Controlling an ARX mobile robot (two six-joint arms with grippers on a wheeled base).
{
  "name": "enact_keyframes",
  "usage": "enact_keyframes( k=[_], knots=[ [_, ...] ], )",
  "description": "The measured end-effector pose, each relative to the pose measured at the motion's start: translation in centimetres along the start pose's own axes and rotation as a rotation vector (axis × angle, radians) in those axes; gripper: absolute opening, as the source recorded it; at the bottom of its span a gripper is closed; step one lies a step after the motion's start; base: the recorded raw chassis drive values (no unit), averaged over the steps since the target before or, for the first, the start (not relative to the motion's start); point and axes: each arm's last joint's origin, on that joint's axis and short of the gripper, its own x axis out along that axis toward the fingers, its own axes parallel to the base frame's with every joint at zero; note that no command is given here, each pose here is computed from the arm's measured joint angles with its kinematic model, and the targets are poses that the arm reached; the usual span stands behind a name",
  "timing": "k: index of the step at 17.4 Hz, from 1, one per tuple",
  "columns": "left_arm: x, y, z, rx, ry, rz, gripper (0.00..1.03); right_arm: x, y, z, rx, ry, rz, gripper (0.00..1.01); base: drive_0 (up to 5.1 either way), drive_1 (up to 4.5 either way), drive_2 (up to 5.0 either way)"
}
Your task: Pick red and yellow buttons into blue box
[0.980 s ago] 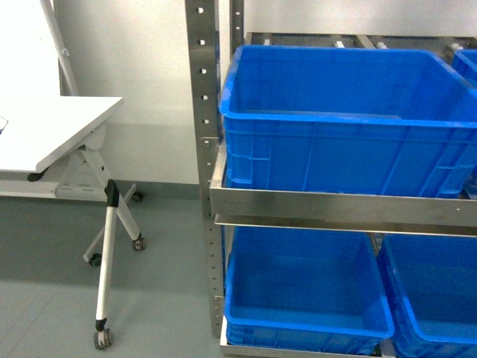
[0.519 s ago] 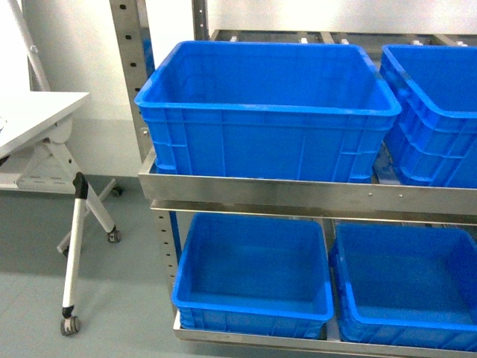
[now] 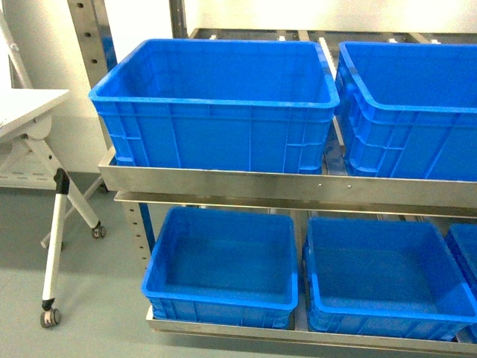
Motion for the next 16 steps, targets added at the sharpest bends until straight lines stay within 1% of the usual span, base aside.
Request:
enact_keyframes(
  k=[2, 16],
  knots=[
    [-0.05, 0.10, 0.01, -0.001, -0.002, 0.012, 0.24, -0.01, 0.03, 0.03, -0.001, -0.004, 0.008, 0.27, 3.8, 0.32, -4.5],
    [-0.03, 0.07, 0.01, -0.001, -0.001, 0.009, 0.24, 0.00, 0.02, 0.00, 0.000, -0.002, 0.007, 0.27, 4.1, 0.57, -4.5]
  ],
)
